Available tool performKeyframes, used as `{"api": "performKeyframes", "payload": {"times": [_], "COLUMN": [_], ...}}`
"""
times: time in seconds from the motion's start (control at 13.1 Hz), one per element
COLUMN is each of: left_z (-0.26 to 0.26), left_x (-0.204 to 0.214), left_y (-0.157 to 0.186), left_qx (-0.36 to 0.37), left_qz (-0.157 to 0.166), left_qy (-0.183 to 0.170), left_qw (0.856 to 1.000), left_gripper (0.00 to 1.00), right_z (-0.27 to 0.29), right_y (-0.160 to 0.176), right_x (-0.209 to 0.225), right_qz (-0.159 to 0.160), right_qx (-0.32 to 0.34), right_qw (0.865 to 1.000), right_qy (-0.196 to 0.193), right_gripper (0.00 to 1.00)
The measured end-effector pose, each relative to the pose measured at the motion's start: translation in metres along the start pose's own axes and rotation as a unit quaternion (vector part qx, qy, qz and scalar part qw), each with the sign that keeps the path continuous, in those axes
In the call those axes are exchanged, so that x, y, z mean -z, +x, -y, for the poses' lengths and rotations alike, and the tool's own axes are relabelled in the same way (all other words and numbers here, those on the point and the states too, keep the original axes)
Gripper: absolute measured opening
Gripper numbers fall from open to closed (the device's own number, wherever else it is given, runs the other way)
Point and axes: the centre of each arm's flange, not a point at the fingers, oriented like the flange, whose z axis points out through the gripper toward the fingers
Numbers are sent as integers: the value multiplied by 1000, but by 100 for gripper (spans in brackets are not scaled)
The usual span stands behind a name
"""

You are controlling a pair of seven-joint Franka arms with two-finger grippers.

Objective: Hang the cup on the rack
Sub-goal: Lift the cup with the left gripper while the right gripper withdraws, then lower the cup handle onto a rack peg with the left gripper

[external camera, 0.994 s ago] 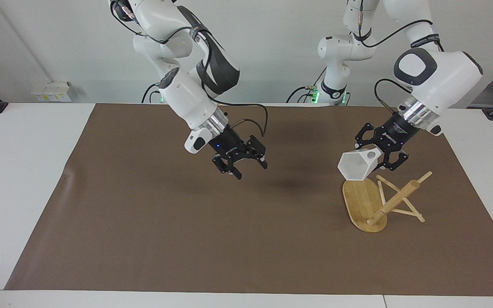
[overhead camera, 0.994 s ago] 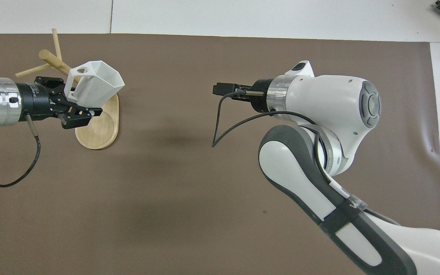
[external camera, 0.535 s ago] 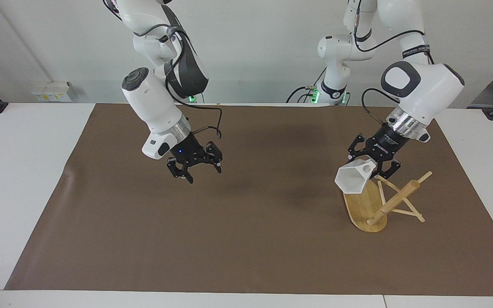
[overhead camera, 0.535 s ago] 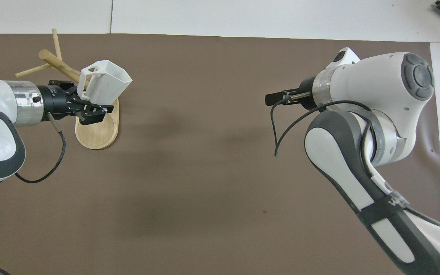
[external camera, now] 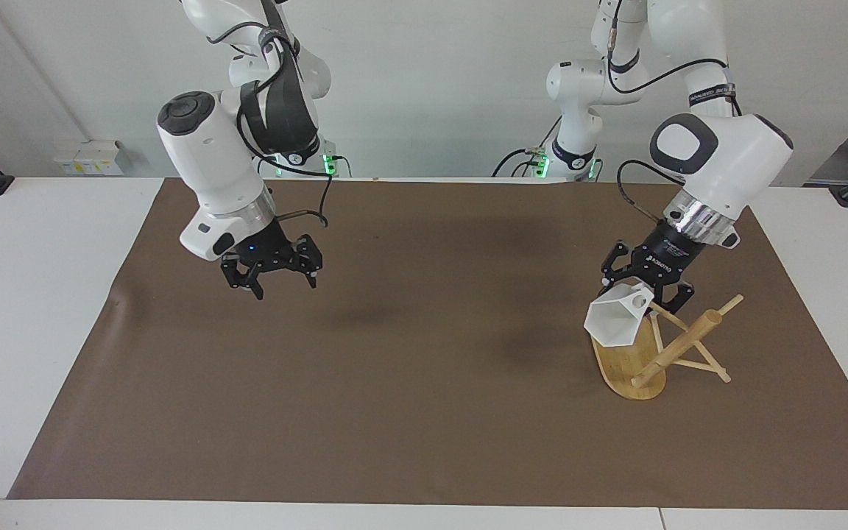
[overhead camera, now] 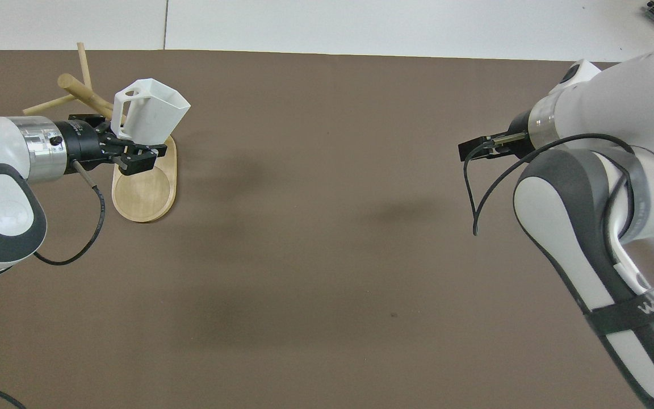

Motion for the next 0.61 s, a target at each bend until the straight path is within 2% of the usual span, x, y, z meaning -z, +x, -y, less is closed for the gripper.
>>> {"api": "performKeyframes", "payload": {"times": [0.23, 0.61], "left_z": [-4, -11], "left_x": [-3, -11], "left_y": [5, 18], "left_qx": [27, 68], "left_qz": [4, 12], "left_qy": [-12, -35], "left_qw": [1000, 997], "left_gripper": [71, 71], "right_z": [-11, -26], "right_y": [-4, -16], "right_x": [12, 34], "right_qz": [16, 46], "right_qx": [11, -2], "right_qw": [999, 997], "right_qy": [-45, -58], "right_gripper": [100, 100]}}
